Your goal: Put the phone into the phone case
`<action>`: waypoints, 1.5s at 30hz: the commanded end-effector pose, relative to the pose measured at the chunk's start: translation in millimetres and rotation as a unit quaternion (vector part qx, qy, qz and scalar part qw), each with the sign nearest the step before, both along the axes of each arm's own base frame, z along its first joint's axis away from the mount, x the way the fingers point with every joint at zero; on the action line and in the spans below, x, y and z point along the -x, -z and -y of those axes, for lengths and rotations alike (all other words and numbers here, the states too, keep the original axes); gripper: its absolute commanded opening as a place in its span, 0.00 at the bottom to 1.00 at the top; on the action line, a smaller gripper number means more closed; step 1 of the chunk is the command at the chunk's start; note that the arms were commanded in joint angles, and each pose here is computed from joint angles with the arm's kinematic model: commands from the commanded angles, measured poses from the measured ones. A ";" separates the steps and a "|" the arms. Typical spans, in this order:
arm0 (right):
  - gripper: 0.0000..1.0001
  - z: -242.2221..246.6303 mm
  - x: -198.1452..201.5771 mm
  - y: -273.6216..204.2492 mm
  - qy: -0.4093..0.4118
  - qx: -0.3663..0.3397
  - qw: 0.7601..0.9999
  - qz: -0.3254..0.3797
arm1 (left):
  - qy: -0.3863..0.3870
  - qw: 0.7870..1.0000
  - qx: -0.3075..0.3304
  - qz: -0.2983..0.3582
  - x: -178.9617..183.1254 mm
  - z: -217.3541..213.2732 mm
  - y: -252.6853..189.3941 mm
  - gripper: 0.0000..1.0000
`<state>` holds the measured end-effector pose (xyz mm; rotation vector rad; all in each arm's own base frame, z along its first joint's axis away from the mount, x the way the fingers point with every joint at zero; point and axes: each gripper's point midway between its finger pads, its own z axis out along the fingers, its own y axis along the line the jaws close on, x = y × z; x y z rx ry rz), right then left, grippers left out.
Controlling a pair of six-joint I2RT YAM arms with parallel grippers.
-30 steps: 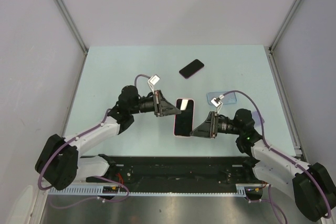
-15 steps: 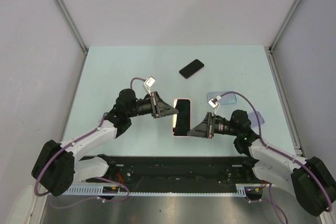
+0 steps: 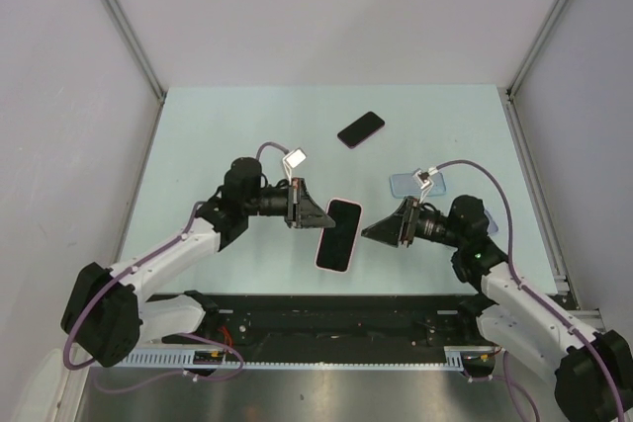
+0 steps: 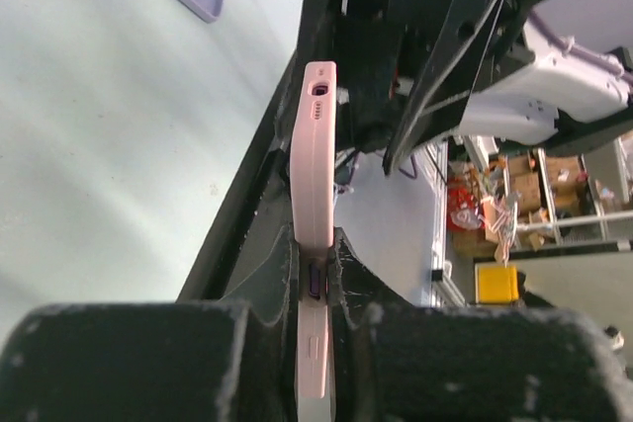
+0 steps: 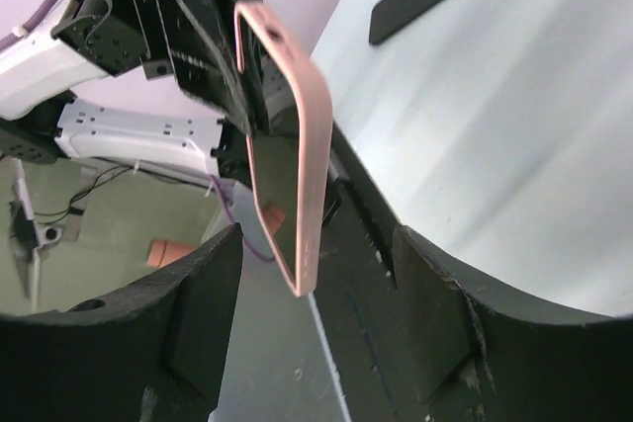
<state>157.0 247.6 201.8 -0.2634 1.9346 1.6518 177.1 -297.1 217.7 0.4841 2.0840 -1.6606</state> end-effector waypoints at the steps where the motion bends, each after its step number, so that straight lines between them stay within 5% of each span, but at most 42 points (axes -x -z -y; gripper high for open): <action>1: 0.68 7.1 -10.8 -23.7 0.007 0.026 0.994 0.102 | 0.089 0.994 0.020 0.059 21.2 0.3 -30.4 0.00; 9: 0.68 -12.1 -15.6 -54.7 -0.073 0.030 0.989 0.125 | 0.140 0.989 -0.003 0.036 36.2 1.8 -17.0 0.00; 22: 0.63 -45.8 -8.3 -31.5 -0.174 0.076 0.976 0.105 | 0.177 0.984 0.000 0.029 45.2 3.4 -9.9 0.00; 23: 0.60 -47.0 -9.7 -29.1 -0.174 0.078 0.976 0.102 | 0.182 0.983 0.002 0.028 46.3 3.3 -10.2 0.00; 29: 0.06 -49.9 -8.9 -27.0 -0.181 0.075 0.976 0.095 | 0.172 0.985 0.001 0.027 43.0 3.9 -13.6 0.02; 33: 0.00 -39.5 -20.4 -28.4 -0.155 0.074 0.983 0.063 | 0.152 0.988 0.003 0.019 35.3 2.8 -21.0 0.38; 36: 0.00 -25.9 -33.7 -38.6 -0.125 0.041 0.991 0.036 | 0.134 0.991 0.007 0.026 29.1 -5.5 -22.6 0.52; 45: 0.00 1.2 -50.1 -67.1 -0.065 -0.034 0.997 -0.006 | 0.087 0.996 0.027 0.002 18.0 -15.2 -6.1 0.63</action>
